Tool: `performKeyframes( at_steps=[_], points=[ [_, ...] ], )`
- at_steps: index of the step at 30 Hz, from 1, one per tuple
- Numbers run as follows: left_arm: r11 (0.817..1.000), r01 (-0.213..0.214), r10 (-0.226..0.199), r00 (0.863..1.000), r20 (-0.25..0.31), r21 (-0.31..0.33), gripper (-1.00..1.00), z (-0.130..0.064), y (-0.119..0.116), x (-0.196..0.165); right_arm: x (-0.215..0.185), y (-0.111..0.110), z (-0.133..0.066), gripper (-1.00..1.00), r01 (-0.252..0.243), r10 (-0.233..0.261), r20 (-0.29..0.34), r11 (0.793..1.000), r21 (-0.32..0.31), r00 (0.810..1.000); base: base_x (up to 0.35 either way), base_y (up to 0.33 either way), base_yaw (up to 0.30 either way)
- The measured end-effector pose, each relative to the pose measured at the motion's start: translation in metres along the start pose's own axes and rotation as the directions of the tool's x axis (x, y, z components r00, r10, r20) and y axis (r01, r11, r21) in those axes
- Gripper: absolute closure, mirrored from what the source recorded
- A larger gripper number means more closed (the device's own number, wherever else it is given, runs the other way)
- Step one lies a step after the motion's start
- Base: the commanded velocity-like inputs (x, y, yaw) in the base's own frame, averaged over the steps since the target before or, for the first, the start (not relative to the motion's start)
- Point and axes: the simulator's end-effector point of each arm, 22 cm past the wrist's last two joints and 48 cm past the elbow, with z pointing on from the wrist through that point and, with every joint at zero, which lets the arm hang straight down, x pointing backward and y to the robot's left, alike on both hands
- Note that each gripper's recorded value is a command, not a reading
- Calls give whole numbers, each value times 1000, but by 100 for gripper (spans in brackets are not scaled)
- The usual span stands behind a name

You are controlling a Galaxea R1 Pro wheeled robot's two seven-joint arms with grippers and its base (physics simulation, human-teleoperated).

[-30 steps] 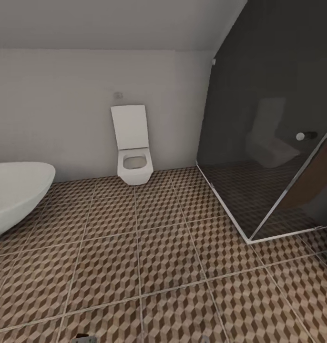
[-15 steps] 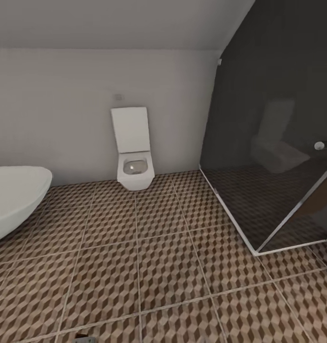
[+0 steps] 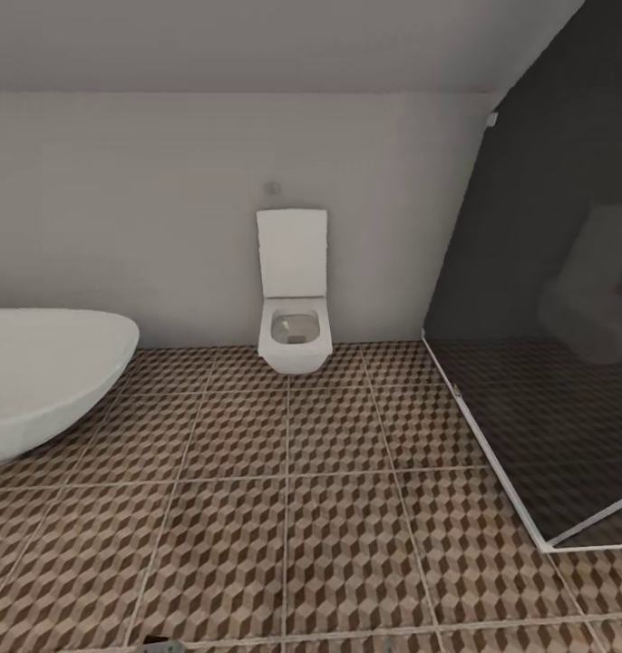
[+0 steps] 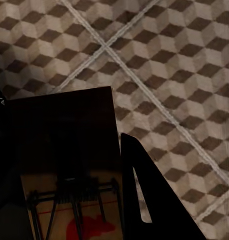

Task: Take the four mousetraps from the cabinet in the bathroom and place them on the bathroom floor. Make sure all four end up on the same floor surface, and ensure that at least two of them are either under or directly next to the same bathroom sink.

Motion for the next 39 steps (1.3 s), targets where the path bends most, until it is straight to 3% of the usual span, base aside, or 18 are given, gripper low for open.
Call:
performKeyframes(
  at_steps=[9,15,39],
  points=[
    [1000,0,0,1000,0,0,100,0,0,0,0,0,0,100,0,0,-1,1000,1,1000,310,-53,74],
    [1000,0,0,1000,0,0,100,0,0,0,18,-9,-3,100,13,-12,-42,1000,20,999,325,-49,1],
    [1000,0,0,1000,0,-1,100,0,0,0,18,-10,-3,100,16,-15,-43,1000,22,999,293,-1,0]
  ],
)
